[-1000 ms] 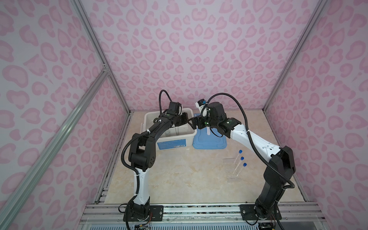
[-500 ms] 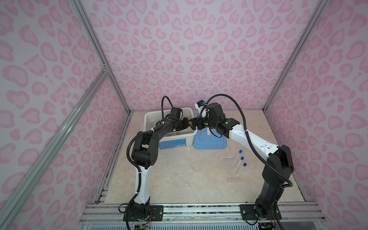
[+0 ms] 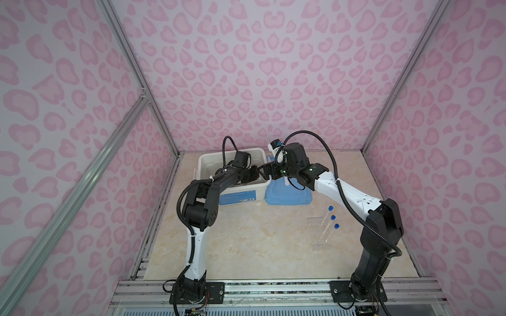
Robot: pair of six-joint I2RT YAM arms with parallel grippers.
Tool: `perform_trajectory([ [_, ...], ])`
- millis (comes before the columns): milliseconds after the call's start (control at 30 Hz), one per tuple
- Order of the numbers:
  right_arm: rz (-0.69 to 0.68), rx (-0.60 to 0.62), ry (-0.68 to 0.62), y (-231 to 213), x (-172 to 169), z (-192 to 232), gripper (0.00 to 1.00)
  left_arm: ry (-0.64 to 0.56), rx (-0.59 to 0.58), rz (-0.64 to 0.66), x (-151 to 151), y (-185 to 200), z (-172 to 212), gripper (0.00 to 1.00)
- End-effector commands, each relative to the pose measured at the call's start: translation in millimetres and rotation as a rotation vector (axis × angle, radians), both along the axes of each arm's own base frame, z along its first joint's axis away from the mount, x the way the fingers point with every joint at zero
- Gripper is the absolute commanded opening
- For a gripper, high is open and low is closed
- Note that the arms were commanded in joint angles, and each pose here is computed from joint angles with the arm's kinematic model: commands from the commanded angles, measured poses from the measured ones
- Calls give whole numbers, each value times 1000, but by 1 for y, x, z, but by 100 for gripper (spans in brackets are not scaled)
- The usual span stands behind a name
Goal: Organize the chemistry lab equipment
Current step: 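Lower the held pipette into the white bin with the left gripper, then open the left gripper to release the pipette in the bin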
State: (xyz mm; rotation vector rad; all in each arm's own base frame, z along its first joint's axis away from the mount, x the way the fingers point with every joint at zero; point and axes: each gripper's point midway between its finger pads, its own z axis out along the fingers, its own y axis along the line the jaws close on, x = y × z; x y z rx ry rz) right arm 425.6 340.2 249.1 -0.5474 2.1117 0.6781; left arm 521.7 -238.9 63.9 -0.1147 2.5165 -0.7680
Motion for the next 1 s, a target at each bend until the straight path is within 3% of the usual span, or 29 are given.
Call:
perform_trajectory([
  [0, -3, -4, -9, 0, 1, -3, 94, 7, 15, -1, -1, 1, -12, 12],
  [667, -17, 1, -20, -5, -2, 1, 94, 8, 97, 11, -4, 15, -10, 35],
  [833, -29, 4, -35, -9, -3, 8, 94, -18, 103, 15, -4, 17, 4, 55],
  [967, -31, 12, -44, -10, -5, 15, 94, -48, 103, 23, -5, 19, 24, 63],
])
